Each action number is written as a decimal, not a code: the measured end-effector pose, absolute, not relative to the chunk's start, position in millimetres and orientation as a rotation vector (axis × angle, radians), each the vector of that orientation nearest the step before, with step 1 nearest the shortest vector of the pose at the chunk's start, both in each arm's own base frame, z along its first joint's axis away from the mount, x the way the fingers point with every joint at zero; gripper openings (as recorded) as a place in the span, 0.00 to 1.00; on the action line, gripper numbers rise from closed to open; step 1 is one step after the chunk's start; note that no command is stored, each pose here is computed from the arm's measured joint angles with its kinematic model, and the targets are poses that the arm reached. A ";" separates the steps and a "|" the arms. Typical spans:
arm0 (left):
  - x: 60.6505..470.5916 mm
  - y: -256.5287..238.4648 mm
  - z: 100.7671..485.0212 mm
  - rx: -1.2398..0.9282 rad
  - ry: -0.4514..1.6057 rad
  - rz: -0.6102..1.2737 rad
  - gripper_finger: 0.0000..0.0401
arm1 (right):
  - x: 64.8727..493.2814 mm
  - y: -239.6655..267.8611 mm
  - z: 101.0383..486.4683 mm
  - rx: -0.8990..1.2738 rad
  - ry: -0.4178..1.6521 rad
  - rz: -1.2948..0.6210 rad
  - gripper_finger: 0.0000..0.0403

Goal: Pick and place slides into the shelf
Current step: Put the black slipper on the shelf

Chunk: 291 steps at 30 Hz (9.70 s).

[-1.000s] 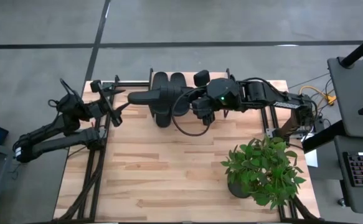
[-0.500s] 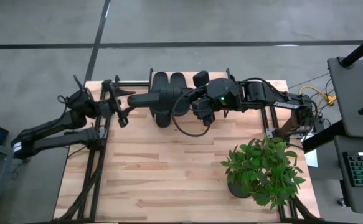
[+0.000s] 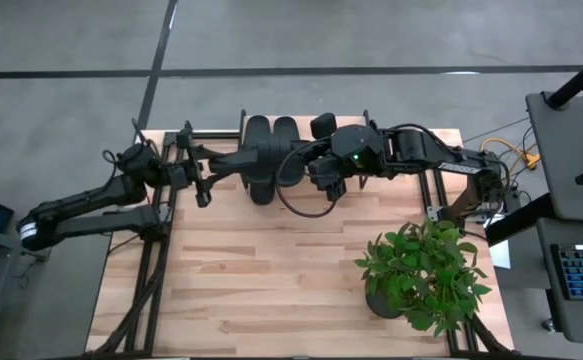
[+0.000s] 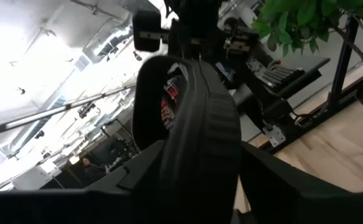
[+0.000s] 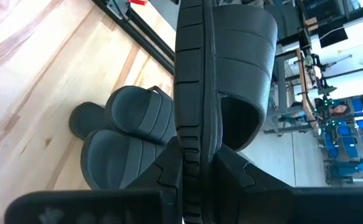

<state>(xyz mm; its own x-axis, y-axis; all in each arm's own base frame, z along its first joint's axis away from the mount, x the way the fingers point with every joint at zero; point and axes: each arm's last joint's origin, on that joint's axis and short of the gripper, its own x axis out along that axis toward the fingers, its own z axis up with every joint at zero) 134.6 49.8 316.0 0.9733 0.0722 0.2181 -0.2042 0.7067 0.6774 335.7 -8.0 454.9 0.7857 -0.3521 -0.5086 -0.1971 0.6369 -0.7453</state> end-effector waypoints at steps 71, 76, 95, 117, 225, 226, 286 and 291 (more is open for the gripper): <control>311.3 16.6 334.0 1.319 0.705 0.895 0.11 | 350.6 -73.9 457.1 -0.717 0.660 -0.551 0.41; 320.6 16.2 335.0 1.359 0.730 0.882 0.11 | 357.1 -75.3 452.7 -0.760 0.674 -0.541 0.41; 324.1 10.2 347.3 1.417 0.734 0.869 0.11 | 355.9 -95.7 446.1 -0.819 0.760 -0.612 0.41; 325.5 3.6 351.4 1.432 0.673 0.831 0.11 | 355.1 -101.9 439.6 -0.881 0.833 -0.641 0.03; 157.4 3.5 314.7 0.680 0.023 0.471 0.36 | 280.1 -115.0 358.3 -0.994 0.653 -0.450 0.02; 157.3 3.5 314.5 0.680 0.024 0.471 0.36 | 280.7 -115.1 355.4 -0.998 0.653 -0.449 0.02; 163.1 3.2 308.6 0.693 0.063 0.459 0.36 | 279.6 -138.5 270.1 -0.900 0.631 -0.409 0.07; 163.3 3.2 308.4 0.694 0.065 0.458 0.36 | 279.0 -138.4 268.7 -0.887 0.644 -0.405 0.17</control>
